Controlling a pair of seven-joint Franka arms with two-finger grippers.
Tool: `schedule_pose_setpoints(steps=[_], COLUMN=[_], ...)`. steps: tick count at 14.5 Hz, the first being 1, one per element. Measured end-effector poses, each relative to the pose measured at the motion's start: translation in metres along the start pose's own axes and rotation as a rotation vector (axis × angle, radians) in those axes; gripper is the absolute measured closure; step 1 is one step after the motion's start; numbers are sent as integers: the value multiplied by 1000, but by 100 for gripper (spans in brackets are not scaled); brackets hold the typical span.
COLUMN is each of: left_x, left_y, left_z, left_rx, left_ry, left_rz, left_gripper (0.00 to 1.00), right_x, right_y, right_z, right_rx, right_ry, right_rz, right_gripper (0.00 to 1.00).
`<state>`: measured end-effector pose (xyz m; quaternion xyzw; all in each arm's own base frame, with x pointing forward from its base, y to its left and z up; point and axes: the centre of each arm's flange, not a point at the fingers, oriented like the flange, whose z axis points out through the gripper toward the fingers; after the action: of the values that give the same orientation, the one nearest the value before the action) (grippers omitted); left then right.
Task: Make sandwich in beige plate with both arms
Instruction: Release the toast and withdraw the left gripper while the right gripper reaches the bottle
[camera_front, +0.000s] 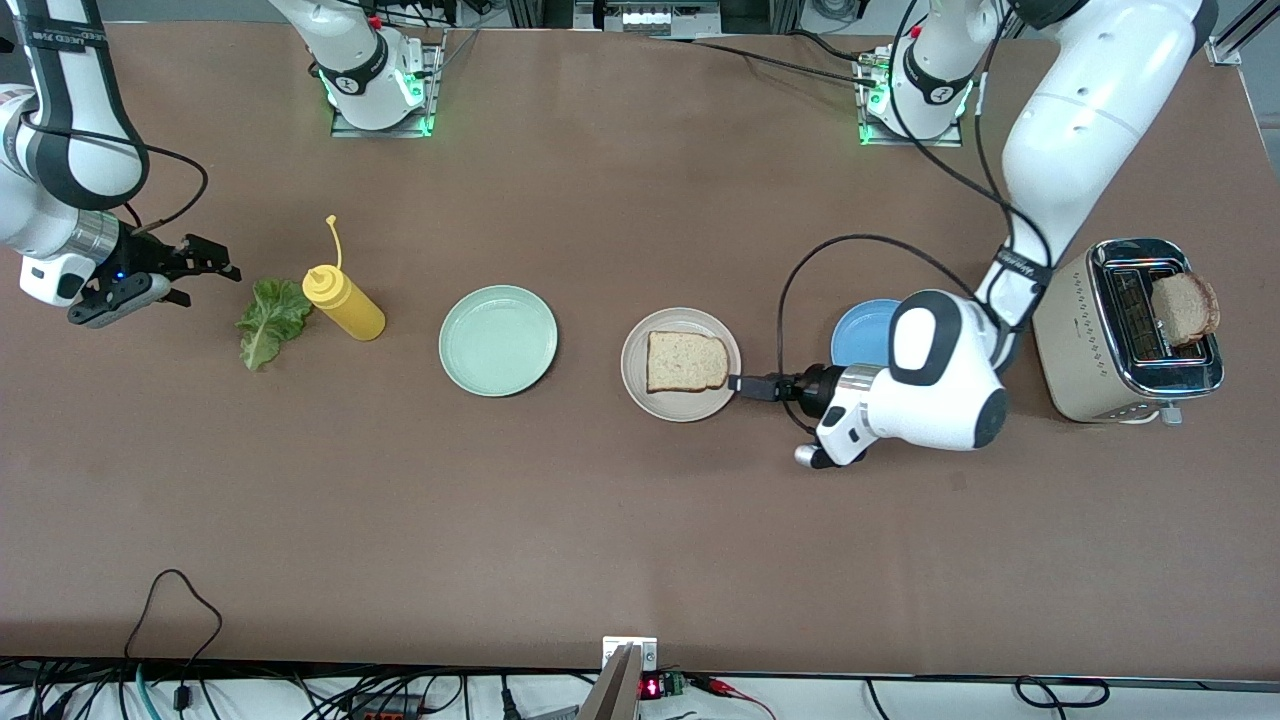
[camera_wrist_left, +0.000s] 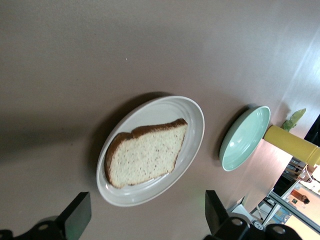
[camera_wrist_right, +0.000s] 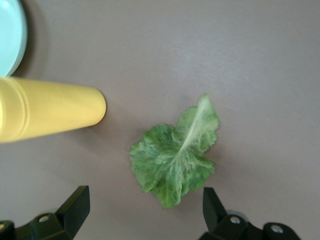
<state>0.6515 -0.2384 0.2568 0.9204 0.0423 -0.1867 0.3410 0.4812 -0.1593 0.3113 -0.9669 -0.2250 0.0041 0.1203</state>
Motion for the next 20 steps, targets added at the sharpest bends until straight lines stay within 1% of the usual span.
schedule_pose_setpoints(steps=[1, 3, 5, 7, 8, 11, 14, 16, 18, 19, 20], left_x=[-5, -12, -11, -7, -7, -6, -13, -31, -60, -77, -94], left_y=[7, 10, -1, -22, -32, -44, -48, -38, -19, -12, -8], left_z=[-11, -30, -51, -74, -85, -117, -161, -204, -256, -282, -308], left_rx=[8, 53, 131, 197, 230, 353, 483, 565, 608, 613, 615], left_ry=[4, 12, 36, 63, 68, 89, 162, 231, 319, 361, 401], left_rz=[13, 40, 61, 63, 64, 87, 64, 38, 24, 17, 7], left_gripper=[0, 0, 0, 0, 0, 0, 0, 0, 0, 0, 0], right_x=[-2, -2, -6, -12, -14, -19, -32, -45, -51, -51, -52], right_y=[0, -1, 3, 8, 8, 5, 7, 12, 12, 9, 7], right_z=[2, 8, 22, 37, 45, 70, 95, 106, 113, 116, 119], right_rx=[16, 65, 108, 137, 162, 251, 326, 362, 388, 405, 420], right_ry=[19, 93, 165, 210, 243, 363, 474, 528, 602, 642, 670], right_rz=[-51, -187, -308, -419, -471, -584, -661, -694, -733, -749, -760], right_gripper=[0, 0, 0, 0, 0, 0, 0, 0, 0, 0, 0])
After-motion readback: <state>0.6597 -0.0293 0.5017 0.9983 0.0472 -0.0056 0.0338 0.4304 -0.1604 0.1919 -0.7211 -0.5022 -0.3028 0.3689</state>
